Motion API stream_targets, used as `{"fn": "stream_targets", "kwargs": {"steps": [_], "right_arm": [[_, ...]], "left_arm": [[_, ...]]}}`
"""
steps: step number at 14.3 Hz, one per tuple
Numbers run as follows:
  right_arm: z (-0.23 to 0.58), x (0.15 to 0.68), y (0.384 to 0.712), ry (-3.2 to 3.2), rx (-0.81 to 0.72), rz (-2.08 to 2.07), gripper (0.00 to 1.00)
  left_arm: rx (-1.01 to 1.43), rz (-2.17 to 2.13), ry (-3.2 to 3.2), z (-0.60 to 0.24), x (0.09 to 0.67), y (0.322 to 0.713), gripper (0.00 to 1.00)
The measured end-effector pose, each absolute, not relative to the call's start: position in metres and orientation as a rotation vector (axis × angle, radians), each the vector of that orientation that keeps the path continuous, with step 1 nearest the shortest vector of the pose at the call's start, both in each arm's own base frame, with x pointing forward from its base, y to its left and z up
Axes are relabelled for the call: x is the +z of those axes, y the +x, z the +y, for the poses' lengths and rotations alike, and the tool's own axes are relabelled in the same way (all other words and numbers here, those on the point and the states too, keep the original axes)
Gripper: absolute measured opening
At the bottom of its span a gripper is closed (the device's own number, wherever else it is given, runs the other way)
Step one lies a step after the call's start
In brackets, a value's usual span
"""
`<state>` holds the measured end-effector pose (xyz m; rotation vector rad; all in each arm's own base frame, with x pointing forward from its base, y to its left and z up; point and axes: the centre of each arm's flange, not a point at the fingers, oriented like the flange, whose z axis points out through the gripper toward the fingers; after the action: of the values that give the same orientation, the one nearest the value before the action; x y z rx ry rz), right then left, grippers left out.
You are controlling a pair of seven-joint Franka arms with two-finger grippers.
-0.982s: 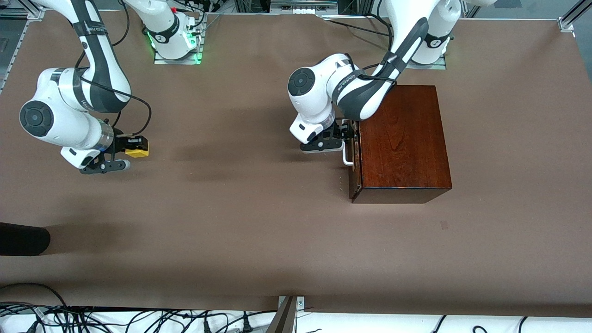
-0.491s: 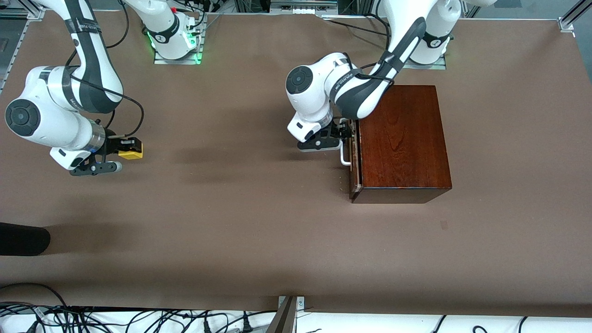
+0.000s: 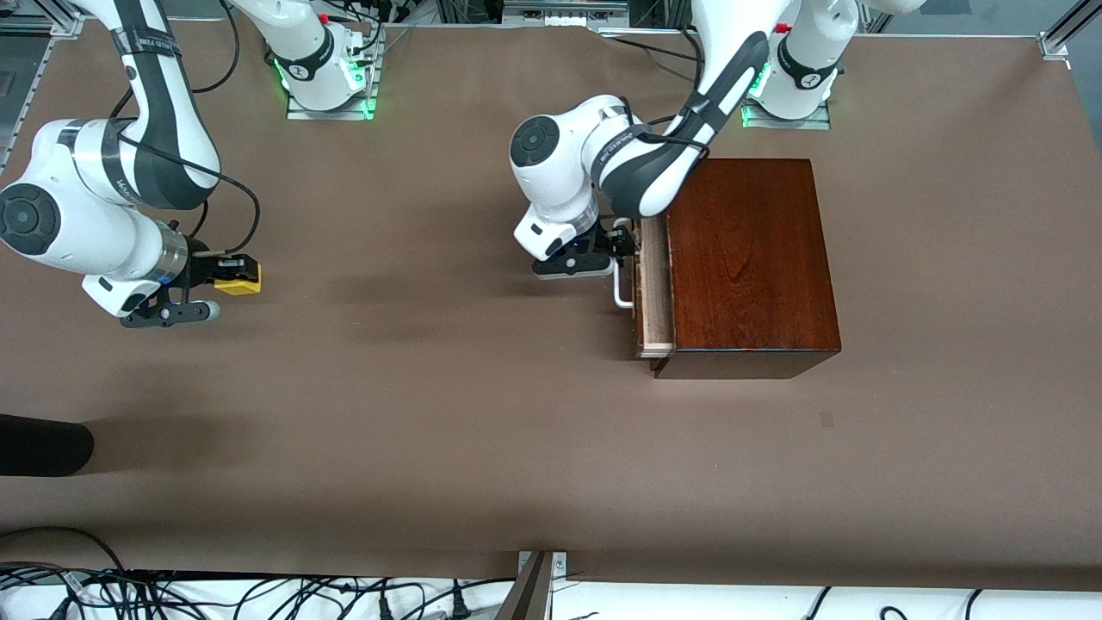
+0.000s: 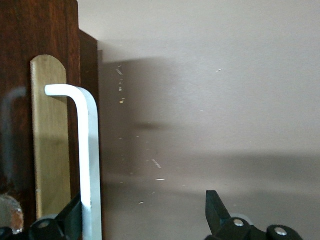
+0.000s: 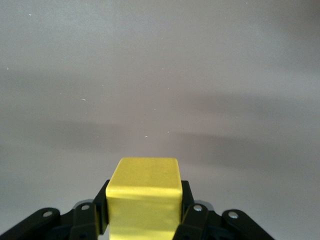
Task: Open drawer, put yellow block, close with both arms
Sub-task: 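Pull the drawer open by its handle with the left gripper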
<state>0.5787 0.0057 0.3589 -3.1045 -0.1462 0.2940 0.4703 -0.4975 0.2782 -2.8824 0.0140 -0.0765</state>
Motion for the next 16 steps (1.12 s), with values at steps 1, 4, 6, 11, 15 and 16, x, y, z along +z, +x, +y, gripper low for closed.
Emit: {"fn": "stream_targets", "kwargs": {"steps": [1, 4, 6, 11, 15, 16], "right_arm": [[0.006, 0.359, 0.578, -3.105, 0.304, -0.129, 0.56], [0.006, 0.358, 0.576, -3.103, 0.332, -0.111, 0.56], [0.006, 0.358, 0.575, -3.102, 0.348, -0.103, 0.56], [0.000, 0.365, 0.575, -3.098, 0.385, -0.081, 0.56], [-0.021, 0.378, 0.584, -3.106, 0.349, -0.025, 0.56], [-0.022, 0.378, 0.586, -3.106, 0.347, -0.019, 0.56]], "left_arm": [[-0.083, 0.013, -2.880, -0.502, 0.277, 0.469, 1.00], [-0.078, -0.010, -2.887, -0.510, 0.277, 0.471, 1.00], [-0.083, -0.009, -2.892, -0.518, 0.277, 0.470, 1.00], [-0.096, -0.001, -2.891, -0.528, 0.277, 0.466, 1.00], [-0.107, -0.010, -2.877, -0.536, 0.274, 0.464, 1.00], [-0.112, -0.012, -2.872, -0.536, 0.273, 0.464, 1.00]]}}
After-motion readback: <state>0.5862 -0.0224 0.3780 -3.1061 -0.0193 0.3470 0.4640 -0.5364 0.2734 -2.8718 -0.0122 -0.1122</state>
